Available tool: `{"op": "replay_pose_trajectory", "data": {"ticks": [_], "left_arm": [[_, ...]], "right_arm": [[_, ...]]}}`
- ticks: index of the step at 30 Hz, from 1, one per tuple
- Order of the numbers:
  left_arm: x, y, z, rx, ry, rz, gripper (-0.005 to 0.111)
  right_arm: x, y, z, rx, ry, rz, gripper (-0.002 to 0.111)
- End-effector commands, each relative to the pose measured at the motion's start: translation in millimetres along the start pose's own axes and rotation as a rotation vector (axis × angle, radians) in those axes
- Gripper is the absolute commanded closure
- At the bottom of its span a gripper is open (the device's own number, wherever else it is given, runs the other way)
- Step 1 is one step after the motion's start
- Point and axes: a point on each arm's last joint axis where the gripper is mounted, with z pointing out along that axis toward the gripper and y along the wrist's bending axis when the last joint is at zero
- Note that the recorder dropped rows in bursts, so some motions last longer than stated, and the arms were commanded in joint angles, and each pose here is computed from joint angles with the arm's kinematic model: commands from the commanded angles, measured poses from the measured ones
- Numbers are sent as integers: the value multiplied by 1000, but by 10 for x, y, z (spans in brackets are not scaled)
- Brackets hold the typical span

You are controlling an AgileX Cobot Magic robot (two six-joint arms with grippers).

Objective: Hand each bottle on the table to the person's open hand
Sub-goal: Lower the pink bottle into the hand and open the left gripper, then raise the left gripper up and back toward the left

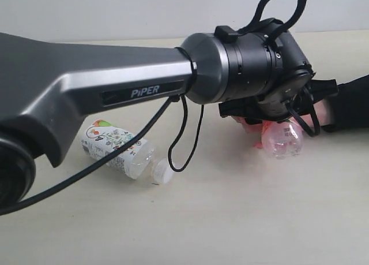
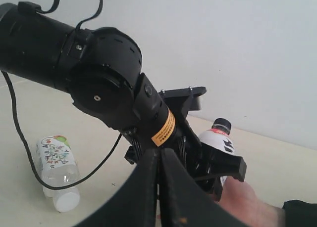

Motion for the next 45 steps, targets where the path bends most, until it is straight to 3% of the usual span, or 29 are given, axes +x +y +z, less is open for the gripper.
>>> {"op": "replay_pose_trajectory", "data": {"ticks": [1,5,12,21,28,36,45], "left_arm": [[-26,37,60,-1,2,-17,107],[-31,18,60,20,-2,-19,102],[-29,-6,59,46,-2,19,61],[-29,-16,59,57,-1,25,39],[-55,-42,-23,73,3,64,31],[-143,-78,-291,81,13,104,31],[-290,-132,-667,120,-27,257,31]], "right_arm": [[-5,-2,-3,2,-11,0,106],[-5,-2,-3,2,-11,0,106],[-5,-2,-3,2,-11,0,106],[-5,-2,-3,2,-11,0,106],[-5,-2,-3,2,-11,0,106],[-5,-2,-3,2,-11,0,106],[-5,-2,-3,2,-11,0,106]]}}
